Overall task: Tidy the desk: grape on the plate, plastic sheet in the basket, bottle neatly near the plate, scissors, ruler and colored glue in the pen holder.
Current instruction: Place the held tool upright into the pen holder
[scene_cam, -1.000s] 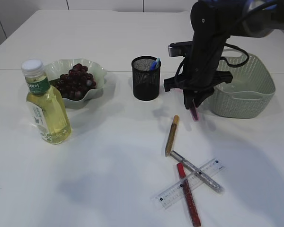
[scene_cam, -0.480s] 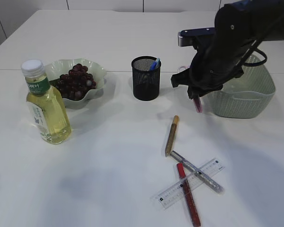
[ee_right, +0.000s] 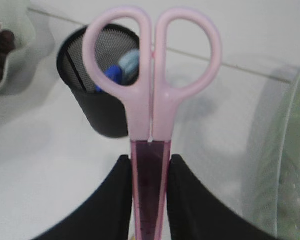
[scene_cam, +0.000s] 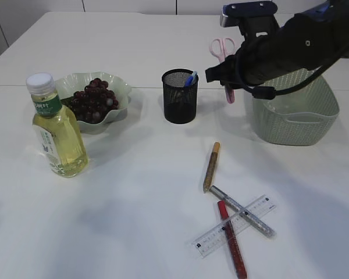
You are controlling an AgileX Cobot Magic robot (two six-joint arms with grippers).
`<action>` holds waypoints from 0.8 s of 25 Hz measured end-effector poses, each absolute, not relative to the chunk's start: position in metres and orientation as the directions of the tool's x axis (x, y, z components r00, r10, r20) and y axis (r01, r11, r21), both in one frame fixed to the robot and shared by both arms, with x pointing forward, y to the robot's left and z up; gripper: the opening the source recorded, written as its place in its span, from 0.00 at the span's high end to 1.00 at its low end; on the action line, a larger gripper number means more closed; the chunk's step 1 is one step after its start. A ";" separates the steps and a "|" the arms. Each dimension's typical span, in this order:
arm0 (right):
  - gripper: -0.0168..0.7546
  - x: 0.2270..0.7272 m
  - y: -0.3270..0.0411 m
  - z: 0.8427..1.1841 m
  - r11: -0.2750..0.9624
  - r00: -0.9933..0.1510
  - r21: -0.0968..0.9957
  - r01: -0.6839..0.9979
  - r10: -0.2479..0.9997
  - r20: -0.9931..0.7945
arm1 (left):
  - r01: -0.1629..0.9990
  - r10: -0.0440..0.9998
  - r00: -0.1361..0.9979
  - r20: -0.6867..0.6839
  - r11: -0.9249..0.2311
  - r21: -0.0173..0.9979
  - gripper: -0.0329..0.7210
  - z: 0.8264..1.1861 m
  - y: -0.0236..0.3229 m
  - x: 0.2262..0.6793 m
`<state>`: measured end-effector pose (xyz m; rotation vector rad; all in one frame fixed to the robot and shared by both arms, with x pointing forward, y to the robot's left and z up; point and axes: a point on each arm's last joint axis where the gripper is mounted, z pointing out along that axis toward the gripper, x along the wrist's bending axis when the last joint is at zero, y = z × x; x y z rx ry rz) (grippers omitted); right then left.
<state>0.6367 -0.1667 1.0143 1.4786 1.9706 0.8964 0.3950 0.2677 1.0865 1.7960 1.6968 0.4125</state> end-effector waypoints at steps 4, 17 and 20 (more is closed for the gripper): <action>0.74 0.643 -0.162 1.025 0.161 -0.298 0.844 0.511 0.955 -0.002 | 0.759 0.974 0.123 -0.190 0.031 0.650 0.55 1.088 0.268 0.397; 0.74 0.658 -0.148 1.044 0.058 -0.378 0.982 0.181 0.926 0.015 | 0.677 0.974 0.123 -0.190 0.057 0.733 0.55 1.096 0.268 0.405; 0.74 0.661 -0.137 1.032 0.057 -0.412 0.988 0.144 0.911 0.008 | 0.671 0.974 0.123 -0.188 0.058 0.739 0.55 1.096 0.268 0.406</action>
